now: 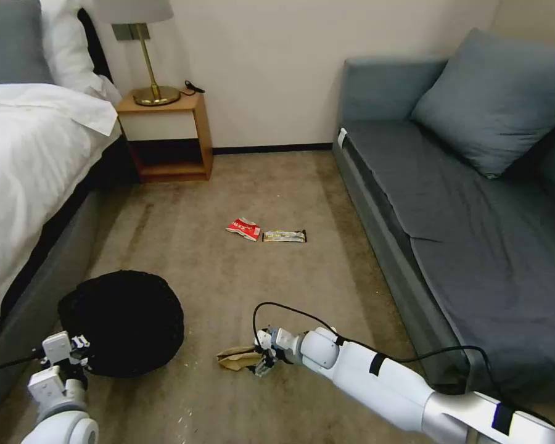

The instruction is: Pick up the trash bin, then pick up the garbage on the floor and place it into the trash bin.

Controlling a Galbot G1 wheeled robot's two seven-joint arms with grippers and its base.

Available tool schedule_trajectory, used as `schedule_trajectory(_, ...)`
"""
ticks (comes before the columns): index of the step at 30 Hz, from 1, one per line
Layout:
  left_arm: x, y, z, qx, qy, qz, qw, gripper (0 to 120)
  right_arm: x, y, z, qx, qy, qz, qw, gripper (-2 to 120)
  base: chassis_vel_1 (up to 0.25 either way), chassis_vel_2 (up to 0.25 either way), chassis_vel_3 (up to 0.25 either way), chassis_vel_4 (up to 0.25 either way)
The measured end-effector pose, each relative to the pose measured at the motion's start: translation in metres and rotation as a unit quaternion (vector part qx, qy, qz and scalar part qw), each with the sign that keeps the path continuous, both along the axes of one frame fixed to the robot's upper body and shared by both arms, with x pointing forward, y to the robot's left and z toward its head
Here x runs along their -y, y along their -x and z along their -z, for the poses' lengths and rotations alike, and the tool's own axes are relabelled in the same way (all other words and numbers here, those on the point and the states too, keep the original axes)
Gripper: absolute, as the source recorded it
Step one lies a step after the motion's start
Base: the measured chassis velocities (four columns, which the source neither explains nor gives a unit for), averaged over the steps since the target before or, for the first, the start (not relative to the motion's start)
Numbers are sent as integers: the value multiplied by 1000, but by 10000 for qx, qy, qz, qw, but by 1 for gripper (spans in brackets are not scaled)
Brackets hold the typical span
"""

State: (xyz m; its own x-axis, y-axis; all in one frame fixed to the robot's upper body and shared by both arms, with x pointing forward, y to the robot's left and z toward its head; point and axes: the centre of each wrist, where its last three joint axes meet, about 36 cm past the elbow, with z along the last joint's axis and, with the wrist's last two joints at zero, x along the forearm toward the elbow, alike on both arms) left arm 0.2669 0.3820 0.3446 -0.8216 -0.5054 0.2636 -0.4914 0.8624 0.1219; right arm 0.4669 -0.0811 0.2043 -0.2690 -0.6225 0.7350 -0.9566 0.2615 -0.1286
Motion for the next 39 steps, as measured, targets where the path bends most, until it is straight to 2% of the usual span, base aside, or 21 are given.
schedule_trajectory(2, 0, 0, 0, -4, 0, 2, 10000, 3, 2, -1, 5, 3, 50, -64, 10000, 77, 0, 0, 0, 0)
schedule_trajectory(3, 0, 0, 0, -4, 0, 2, 10000, 3, 2, -1, 5, 3, 50, -64, 10000, 77, 0, 0, 0, 0)
schedule_trajectory(5, 0, 0, 0, -7, 1, 1, 10000, 3, 3, 1, 9, -20, 45, -109, 9999, 67, 0, 0, 0, 0)
schedule_trajectory(7, -1, 0, 0, -9, 3, 0, 10000, 3, 3, 2, 10, -23, 38, -113, 9999, 64, 0, 0, 0, 0)
schedule_trajectory(11, -2, 3, 1, -44, 1, -13, 10000, 3, 4, 4, 13, -24, -32, -66, 10000, 44, 0, 0, 0, 0)
schedule_trajectory(12, -2, 3, 1, -44, 1, -13, 10000, 3, 4, 4, 13, -24, -32, -66, 10000, 44, 0, 0, 0, 0)
schedule_trajectory(15, -3, 2, 1, -20, -12, -13, 10000, 3, 7, 6, 13, -23, -52, -63, 10000, 28, 0, 0, 0, 0)
schedule_trajectory(17, -3, 2, 1, -9, -17, -13, 10000, 3, 9, 6, 13, -17, -47, -75, 10000, 25, 0, 0, 0, 0)
schedule_trajectory(20, -3, 2, 0, 8, -18, -15, 10000, 3, 12, 5, 13, -3, -58, -59, 10000, 10, 0, 0, 0, 0)
schedule_trajectory(22, -3, 2, 0, 11, -18, -15, 10000, 3, 12, 5, 13, -1, -62, -51, 10000, 8, 0, 0, 0, 0)
schedule_trajectory(24, -4, 3, 3, 43, -35, -25, 10000, 3, 15, 2, 11, 4, -110, 31, 9999, 0, 0, 0, 0, 0)
schedule_trajectory(32, -7, 8, 9, -7, -43, -65, 10000, 3, 14, 1, -3, 37, -556, 328, 9979, 0, 0, 0, 0, 0)
schedule_trajectory(34, -6, 10, 9, -9, -33, -73, 10000, 3, 3, -4, -25, 104, -1036, 516, 9932, 0, 0, 0, 0, 0)
schedule_trajectory(35, -6, 10, 9, -9, -33, -73, 10000, 3, 3, -4, -25, 104, -1036, 516, 9932, 0, 0, 0, 0, 0)
schedule_trajectory(38, -3, 12, 8, -6, -11, -40, 10000, 3, -24, -14, -77, 248, -1909, 664, 9791, 0, 0, 0, 0, 0)
schedule_trajectory(39, -3, 12, 8, -6, -11, -40, 10000, 3, -24, -14, -77, 248, -1909, 664, 9791, 0, 0, 0, 0, 0)
